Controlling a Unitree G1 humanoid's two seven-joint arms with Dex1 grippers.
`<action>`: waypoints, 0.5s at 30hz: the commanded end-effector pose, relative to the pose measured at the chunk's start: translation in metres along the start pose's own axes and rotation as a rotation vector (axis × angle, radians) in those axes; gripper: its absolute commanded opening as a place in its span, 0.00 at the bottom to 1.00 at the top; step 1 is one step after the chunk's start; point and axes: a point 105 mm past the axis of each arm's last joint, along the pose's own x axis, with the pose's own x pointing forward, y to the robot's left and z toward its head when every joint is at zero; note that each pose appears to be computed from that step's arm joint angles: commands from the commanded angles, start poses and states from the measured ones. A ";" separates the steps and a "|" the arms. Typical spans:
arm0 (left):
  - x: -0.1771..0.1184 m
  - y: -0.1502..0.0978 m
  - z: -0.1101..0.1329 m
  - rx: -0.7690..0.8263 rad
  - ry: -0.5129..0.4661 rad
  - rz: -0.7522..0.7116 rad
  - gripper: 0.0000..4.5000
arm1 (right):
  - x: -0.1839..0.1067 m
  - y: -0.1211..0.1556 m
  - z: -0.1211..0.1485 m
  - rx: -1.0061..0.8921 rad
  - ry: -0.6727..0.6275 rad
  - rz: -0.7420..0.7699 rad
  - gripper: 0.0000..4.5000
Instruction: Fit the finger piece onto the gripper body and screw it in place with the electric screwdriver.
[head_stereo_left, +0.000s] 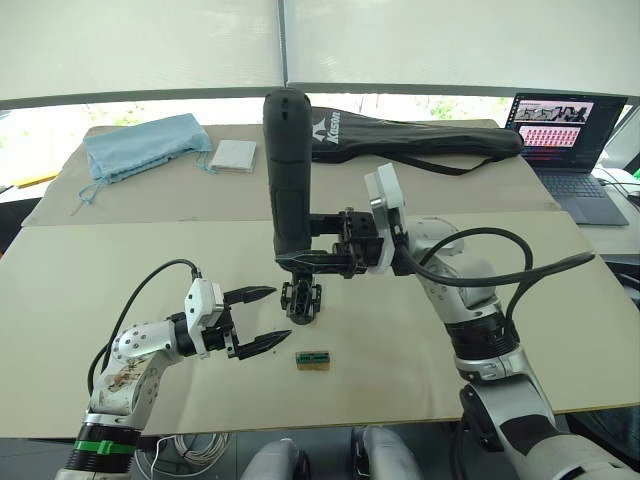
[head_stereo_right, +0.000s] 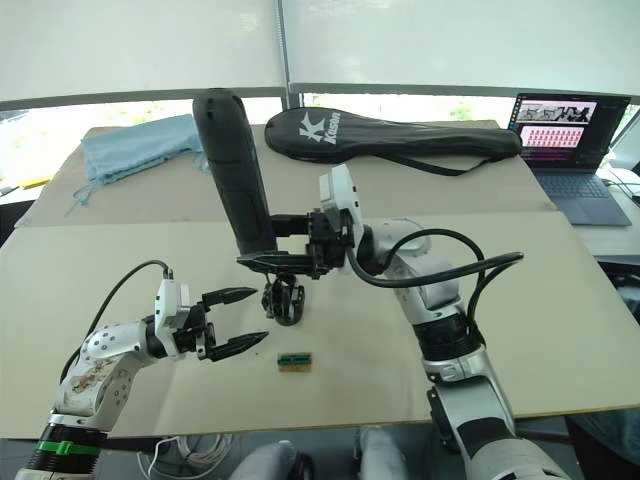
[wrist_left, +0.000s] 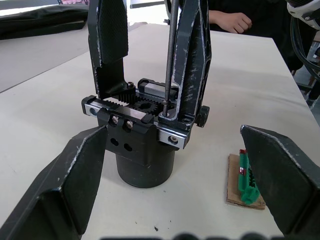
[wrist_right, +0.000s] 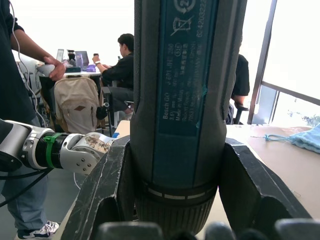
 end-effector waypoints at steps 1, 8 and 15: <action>0.003 0.000 0.006 0.029 -0.016 0.001 1.00 | 0.006 0.000 0.015 -0.059 -0.033 0.016 0.43; 0.007 0.000 0.010 0.034 -0.014 0.001 1.00 | 0.007 -0.001 0.015 -0.061 -0.038 0.008 0.43; 0.006 0.002 0.007 0.040 0.010 0.011 1.00 | 0.007 -0.001 0.013 -0.056 -0.034 0.005 0.43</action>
